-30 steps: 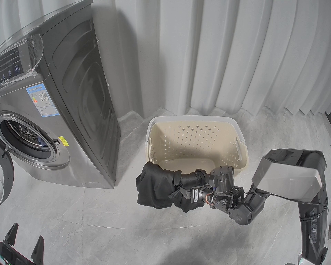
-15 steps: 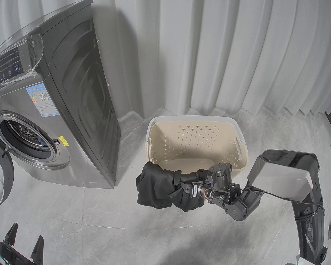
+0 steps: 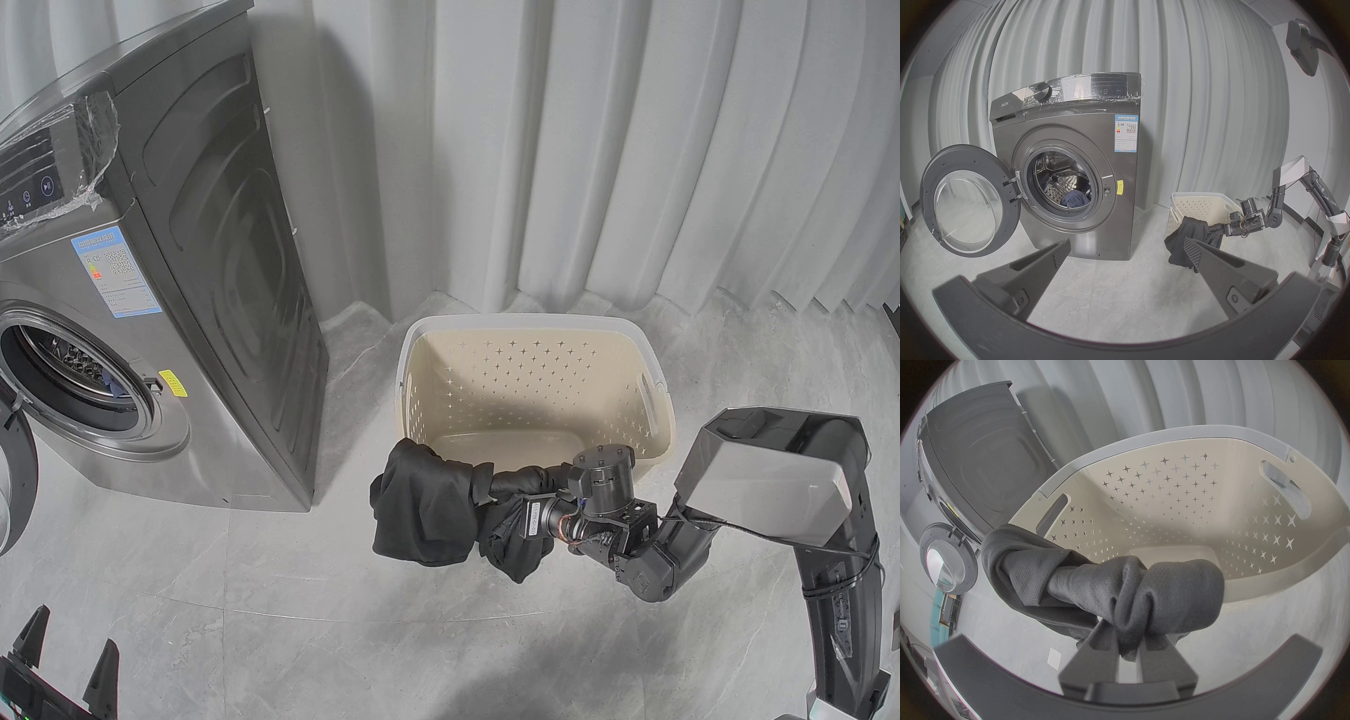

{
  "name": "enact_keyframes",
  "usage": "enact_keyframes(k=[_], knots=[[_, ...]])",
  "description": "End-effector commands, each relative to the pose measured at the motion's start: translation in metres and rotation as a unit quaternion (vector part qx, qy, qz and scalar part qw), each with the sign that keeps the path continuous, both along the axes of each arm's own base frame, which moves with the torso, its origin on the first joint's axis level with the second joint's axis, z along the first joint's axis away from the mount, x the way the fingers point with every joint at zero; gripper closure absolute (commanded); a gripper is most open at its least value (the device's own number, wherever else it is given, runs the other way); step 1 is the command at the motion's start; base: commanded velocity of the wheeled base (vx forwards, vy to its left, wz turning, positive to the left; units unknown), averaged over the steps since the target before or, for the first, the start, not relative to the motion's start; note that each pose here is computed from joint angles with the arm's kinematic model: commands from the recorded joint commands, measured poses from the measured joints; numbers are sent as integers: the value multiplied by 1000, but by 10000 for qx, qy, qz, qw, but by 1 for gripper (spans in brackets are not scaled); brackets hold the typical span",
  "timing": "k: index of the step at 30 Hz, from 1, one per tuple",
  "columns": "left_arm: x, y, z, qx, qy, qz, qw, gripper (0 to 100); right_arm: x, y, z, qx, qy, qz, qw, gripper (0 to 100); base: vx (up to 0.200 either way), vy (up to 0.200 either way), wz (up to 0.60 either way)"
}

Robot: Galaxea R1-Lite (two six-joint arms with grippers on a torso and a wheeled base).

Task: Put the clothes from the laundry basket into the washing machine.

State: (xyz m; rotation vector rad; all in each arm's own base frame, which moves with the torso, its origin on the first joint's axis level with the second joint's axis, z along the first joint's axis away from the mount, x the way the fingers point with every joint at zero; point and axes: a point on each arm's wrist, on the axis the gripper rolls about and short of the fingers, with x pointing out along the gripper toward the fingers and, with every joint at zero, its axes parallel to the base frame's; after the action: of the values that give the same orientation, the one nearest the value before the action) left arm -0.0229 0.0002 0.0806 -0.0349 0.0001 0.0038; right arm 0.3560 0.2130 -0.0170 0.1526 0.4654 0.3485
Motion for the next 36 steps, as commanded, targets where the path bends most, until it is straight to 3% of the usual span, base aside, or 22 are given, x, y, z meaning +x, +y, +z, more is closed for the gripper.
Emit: enact_keyframes(k=[1,10,22,24,30,31,33,36], knots=[[0,0,-5,-10,22,4,10000,0,-9,-1,17,87,-162,54,9998,100,0,0,0],[0,0,-5,-10,22,4,10000,0,-51,-10,78,287,-547,268,9977,100,0,0,0],[0,0,-5,-10,22,4,10000,0,-98,-31,145,736,-1200,477,9889,100,0,0,0],[0,0,-5,-17,22,4,10000,0,-106,-35,156,822,-1325,497,9865,100,0,0,0],[0,0,-5,-17,22,4,10000,0,-149,-47,200,1247,-1856,858,9709,100,0,0,0],[0,0,-5,-17,22,4,10000,0,-151,-47,202,1262,-1872,872,9703,100,0,0,0],[0,0,-5,-17,22,4,10000,0,-166,-56,216,1291,-2153,959,9632,100,0,0,0],[0,0,-5,-17,22,4,10000,0,-171,-61,223,1212,-2349,973,9595,100,0,0,0]])
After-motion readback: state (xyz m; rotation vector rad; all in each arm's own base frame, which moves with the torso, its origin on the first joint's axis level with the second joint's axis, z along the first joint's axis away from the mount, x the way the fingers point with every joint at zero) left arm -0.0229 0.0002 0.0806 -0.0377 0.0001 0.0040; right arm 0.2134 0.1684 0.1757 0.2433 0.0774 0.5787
